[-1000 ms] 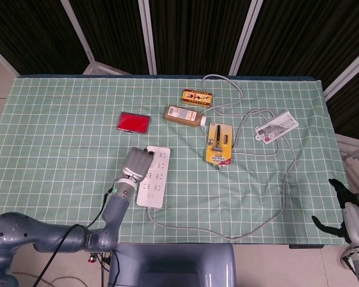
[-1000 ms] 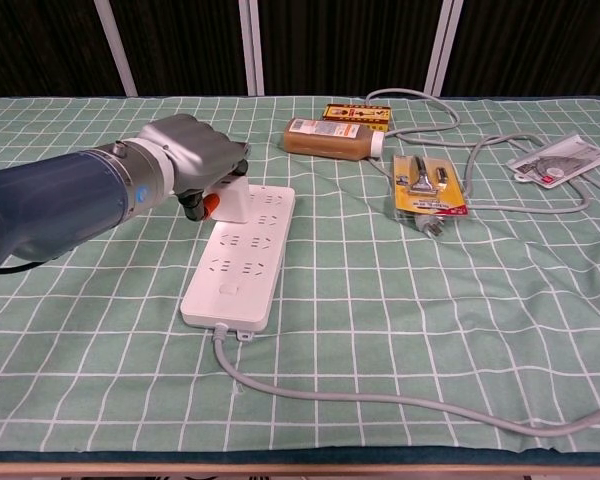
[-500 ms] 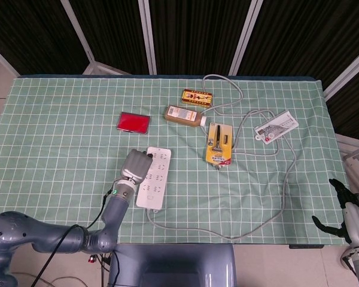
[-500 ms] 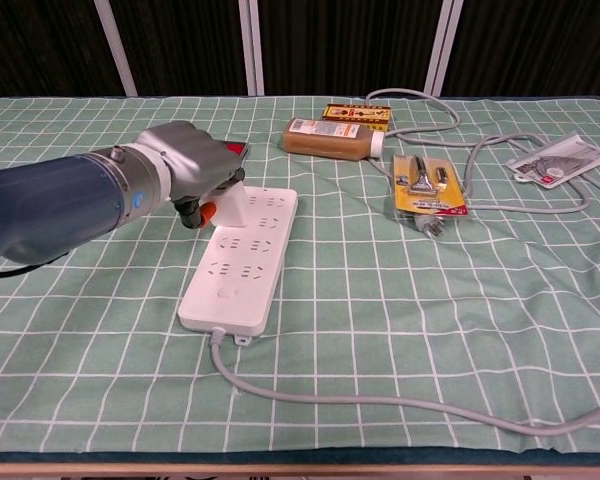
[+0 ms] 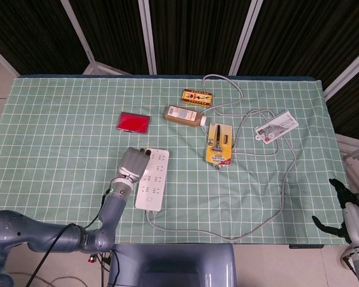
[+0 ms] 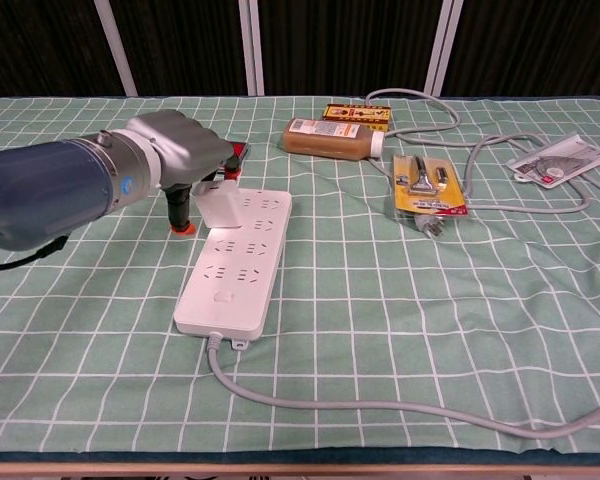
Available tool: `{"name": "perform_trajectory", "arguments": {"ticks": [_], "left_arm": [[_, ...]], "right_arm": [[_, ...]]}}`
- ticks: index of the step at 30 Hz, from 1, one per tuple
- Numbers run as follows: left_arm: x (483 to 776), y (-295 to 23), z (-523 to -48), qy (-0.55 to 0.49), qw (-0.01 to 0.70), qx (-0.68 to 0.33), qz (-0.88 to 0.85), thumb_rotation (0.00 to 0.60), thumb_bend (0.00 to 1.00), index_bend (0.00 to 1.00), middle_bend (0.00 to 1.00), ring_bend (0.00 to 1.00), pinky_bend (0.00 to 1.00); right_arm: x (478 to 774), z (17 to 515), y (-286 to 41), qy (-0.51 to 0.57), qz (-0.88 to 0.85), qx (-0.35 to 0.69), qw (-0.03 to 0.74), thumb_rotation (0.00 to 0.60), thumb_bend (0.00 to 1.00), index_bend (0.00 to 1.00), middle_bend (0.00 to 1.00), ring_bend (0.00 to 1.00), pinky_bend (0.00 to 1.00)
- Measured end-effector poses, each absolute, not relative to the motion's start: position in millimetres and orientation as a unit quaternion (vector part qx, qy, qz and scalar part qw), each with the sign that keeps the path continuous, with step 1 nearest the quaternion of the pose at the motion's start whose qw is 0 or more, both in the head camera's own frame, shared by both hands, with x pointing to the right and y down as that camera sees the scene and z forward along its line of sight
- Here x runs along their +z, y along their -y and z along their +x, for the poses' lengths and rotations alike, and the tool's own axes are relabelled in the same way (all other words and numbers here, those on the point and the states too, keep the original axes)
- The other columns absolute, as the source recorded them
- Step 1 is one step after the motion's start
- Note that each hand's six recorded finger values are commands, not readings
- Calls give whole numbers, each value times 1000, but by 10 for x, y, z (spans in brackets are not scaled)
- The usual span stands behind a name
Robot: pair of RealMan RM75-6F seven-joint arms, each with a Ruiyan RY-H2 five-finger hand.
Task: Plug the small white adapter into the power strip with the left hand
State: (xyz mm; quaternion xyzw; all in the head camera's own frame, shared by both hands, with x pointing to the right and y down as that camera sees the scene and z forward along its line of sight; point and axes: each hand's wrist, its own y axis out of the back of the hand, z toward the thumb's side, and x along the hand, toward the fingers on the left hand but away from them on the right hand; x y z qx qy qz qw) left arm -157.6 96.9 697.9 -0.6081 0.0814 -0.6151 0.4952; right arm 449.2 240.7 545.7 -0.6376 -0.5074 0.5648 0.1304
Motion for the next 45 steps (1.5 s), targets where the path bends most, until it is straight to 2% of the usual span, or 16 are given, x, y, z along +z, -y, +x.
{"name": "perform_trajectory", "arguments": {"ticks": [4,8,10,12,13,15,16,19,23,26,31,37,45], "left_arm": [[6918,-902,-1611,-95,496,-614,-607,600,0,121,217,890,951],[6848,-834,-1645,-111,488,-613,-611,600,0,121,221,890,949],[6799,-799,-1652,-128,474,-609,-622,600,37,154,262,890,951],[6756,-775,-1644,-148,456,-603,-638,600,135,233,345,892,957],[6726,-760,-1634,-166,440,-597,-650,600,199,301,418,896,964],[6678,-736,-1613,-197,412,-585,-671,600,262,425,567,917,982],[6643,-718,-1596,-220,390,-575,-685,600,274,512,677,938,993],[6551,-672,-1543,-285,328,-540,-721,600,272,676,866,982,1000],[6455,-634,-1461,-363,232,-483,-762,600,255,795,976,1000,1000],[6426,-647,-1391,-400,157,-440,-789,600,255,852,1000,1000,1000],[6512,-782,-1290,-397,52,-399,-825,600,255,882,1000,1000,1000],[6665,-881,-1330,-381,-13,-385,-841,600,254,896,1000,1000,1000],[6846,-890,-1493,-365,-63,-382,-847,600,255,897,1000,1000,1000]], "right_arm": [[5454,4494,-2405,508,-637,565,131,600,338,0,0,0,0],[5452,4495,-2406,508,-637,565,132,600,337,0,0,0,0],[5452,4494,-2407,508,-637,565,132,600,338,0,0,0,0],[5453,4492,-2408,507,-637,565,133,600,338,0,0,0,0],[5453,4491,-2408,507,-637,565,133,600,338,0,0,0,0],[5455,4490,-2410,506,-637,565,133,600,338,0,0,0,0],[5455,4490,-2410,506,-637,565,133,600,338,0,0,0,0],[5454,4491,-2411,506,-637,566,134,600,339,0,0,0,0],[5453,4494,-2411,506,-637,566,134,600,338,0,0,0,0],[5455,4496,-2411,506,-637,567,133,600,338,0,0,0,0],[5458,4502,-2412,506,-636,567,133,600,338,0,0,0,0],[5461,4502,-2412,505,-636,568,132,600,338,0,0,0,0],[5467,4498,-2413,505,-636,568,133,600,338,0,0,0,0]]}}
